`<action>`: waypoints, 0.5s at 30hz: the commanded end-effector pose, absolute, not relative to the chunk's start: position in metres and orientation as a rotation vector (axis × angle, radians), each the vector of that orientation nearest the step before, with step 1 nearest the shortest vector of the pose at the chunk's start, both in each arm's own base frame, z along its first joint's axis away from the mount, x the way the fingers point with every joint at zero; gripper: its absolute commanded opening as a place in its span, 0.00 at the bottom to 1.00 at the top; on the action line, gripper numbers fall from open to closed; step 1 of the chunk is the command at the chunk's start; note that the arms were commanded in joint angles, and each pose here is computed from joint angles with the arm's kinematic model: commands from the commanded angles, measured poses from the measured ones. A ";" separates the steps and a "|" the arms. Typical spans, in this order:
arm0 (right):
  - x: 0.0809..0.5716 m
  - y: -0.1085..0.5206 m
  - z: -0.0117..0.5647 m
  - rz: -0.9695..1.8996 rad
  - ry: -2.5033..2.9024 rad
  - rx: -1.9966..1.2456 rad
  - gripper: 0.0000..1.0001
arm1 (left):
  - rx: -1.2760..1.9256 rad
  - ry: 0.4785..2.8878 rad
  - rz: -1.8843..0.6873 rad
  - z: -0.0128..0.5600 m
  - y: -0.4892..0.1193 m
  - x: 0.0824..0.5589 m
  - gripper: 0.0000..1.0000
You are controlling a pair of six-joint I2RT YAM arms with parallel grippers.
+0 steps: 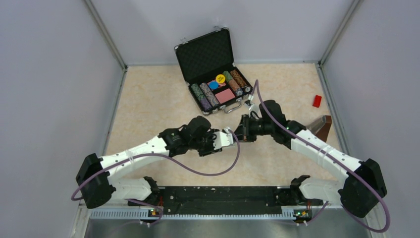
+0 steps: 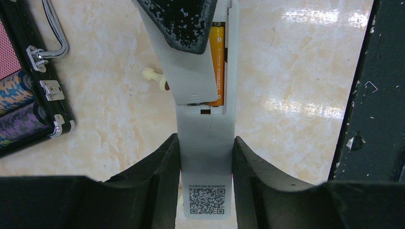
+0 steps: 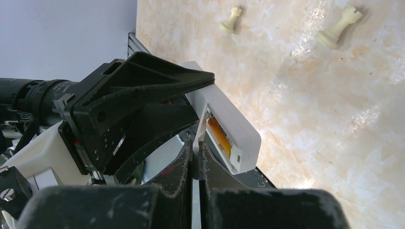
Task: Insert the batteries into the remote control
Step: Load the battery cover into the remote control.
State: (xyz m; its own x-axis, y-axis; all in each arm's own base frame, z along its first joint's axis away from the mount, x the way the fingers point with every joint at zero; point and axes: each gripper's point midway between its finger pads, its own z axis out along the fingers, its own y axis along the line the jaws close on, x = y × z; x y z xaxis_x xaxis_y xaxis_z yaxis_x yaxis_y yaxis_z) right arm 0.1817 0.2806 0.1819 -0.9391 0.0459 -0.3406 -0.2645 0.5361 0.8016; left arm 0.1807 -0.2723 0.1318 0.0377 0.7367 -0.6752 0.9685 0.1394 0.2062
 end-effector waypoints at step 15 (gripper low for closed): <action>0.184 0.290 0.205 1.413 2.358 -0.229 0.00 | 1.587 1.697 -0.464 0.157 -0.290 0.190 0.00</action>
State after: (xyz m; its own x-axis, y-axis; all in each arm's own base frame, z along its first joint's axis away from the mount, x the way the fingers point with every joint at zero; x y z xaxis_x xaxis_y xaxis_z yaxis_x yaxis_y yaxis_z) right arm 0.1820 0.2819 0.1830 -0.9371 0.0464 -0.3460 -0.2698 0.5328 0.8021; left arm 0.1834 -0.2735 0.1307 0.0283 0.7420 -0.6698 0.9674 0.1484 0.2053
